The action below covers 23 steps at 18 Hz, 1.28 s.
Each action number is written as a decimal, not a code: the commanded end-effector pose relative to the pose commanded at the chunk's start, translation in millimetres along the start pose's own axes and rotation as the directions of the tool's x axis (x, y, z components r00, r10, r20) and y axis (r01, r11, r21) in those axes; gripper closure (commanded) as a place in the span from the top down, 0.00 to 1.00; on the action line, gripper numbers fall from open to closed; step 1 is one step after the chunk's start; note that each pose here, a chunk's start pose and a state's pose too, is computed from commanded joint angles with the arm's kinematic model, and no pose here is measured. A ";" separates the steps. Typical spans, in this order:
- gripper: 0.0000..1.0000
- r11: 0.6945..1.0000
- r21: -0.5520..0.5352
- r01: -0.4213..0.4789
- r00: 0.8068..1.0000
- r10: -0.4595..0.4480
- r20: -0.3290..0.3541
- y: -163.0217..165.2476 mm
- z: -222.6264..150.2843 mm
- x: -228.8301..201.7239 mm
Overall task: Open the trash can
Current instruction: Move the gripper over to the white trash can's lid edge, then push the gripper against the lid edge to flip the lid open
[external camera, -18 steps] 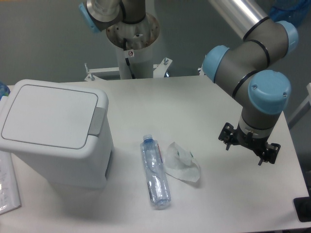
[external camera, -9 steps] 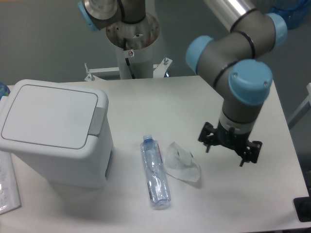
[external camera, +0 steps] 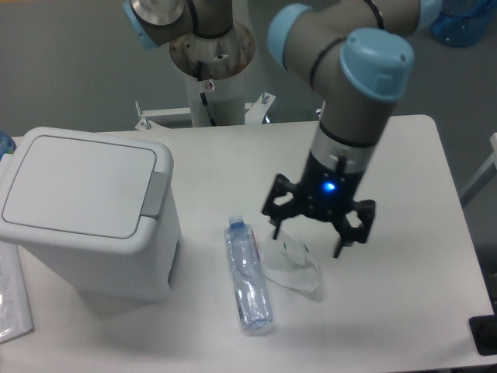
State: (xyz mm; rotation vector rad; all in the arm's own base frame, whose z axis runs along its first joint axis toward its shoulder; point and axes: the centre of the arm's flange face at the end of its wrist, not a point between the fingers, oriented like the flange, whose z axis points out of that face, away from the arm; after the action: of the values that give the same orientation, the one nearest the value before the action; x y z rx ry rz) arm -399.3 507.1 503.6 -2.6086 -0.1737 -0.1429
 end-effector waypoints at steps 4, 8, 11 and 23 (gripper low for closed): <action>1.00 0.997 0.072 0.023 0.997 -0.018 -0.079 6.1 -11.6 30.4; 1.00 0.998 0.062 0.011 0.990 -0.002 -0.144 18.4 13.6 68.1; 1.00 0.994 0.106 0.000 0.993 0.012 -0.119 27.4 25.8 77.4; 1.00 0.994 0.109 0.015 0.993 -0.002 -0.116 25.5 34.9 84.4</action>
State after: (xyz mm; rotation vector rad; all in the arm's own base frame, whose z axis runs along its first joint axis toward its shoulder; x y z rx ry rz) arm -309.8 511.0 472.4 -2.4824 -0.1472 -0.2795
